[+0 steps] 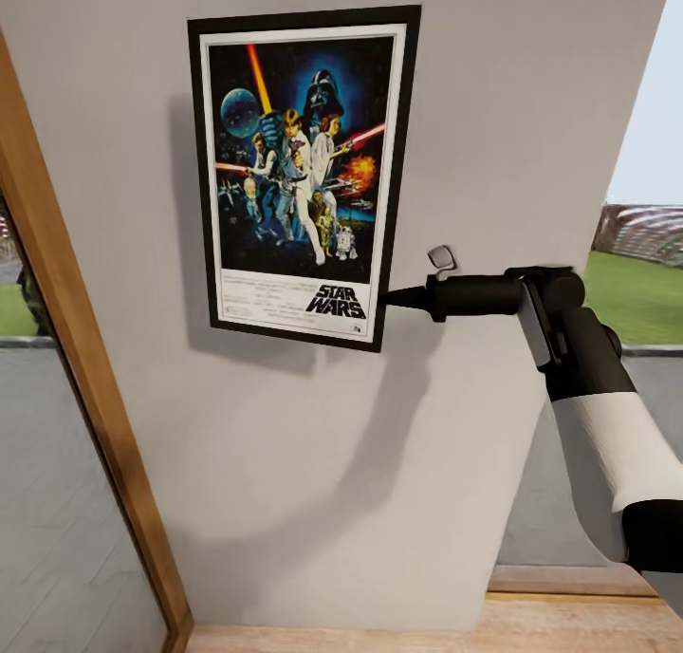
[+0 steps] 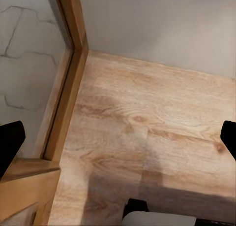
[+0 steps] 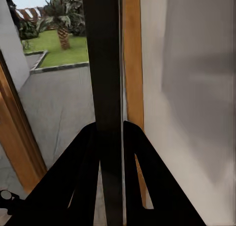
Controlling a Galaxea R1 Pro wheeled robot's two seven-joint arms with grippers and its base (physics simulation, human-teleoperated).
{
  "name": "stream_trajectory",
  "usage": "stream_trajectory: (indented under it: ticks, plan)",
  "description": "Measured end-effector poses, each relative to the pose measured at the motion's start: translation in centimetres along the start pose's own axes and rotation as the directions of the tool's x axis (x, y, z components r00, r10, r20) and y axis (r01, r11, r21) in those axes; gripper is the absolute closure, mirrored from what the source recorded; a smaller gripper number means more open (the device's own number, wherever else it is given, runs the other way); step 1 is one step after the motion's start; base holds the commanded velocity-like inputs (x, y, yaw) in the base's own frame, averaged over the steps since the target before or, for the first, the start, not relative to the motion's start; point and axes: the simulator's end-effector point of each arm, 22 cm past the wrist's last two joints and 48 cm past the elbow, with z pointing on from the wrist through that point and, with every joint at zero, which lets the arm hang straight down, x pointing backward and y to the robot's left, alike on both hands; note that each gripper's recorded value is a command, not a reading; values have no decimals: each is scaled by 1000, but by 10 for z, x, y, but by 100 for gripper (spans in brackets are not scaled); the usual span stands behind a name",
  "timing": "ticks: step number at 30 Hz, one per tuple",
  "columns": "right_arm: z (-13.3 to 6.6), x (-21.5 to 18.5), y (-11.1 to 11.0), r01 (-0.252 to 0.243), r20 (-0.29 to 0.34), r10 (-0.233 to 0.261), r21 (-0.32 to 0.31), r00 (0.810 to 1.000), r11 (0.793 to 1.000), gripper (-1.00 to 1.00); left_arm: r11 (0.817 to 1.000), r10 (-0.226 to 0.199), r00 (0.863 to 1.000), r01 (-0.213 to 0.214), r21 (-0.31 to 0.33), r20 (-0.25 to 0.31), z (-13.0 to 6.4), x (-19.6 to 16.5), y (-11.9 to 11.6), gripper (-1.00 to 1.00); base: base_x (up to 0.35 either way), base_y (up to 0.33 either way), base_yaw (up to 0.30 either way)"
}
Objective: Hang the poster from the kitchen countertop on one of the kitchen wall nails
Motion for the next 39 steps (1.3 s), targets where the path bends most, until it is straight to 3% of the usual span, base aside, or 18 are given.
stream_trajectory:
  ticks: [16,27,39]
  plan:
    - [0,0,0,1,0,-1,0,1000,1000,100,1000,0,1000,0,0,0,0,0,0,-100,24,5,0]
    - [0,-1,1,3,0,-3,0,1000,1000,100,1000,0,1000,0,0,0,0,0,0,-100,241,0,0]
    - [0,-1,1,5,1,-5,-1,1000,1000,100,1000,0,1000,0,0,0,0,0,0,-100,35,0,0]
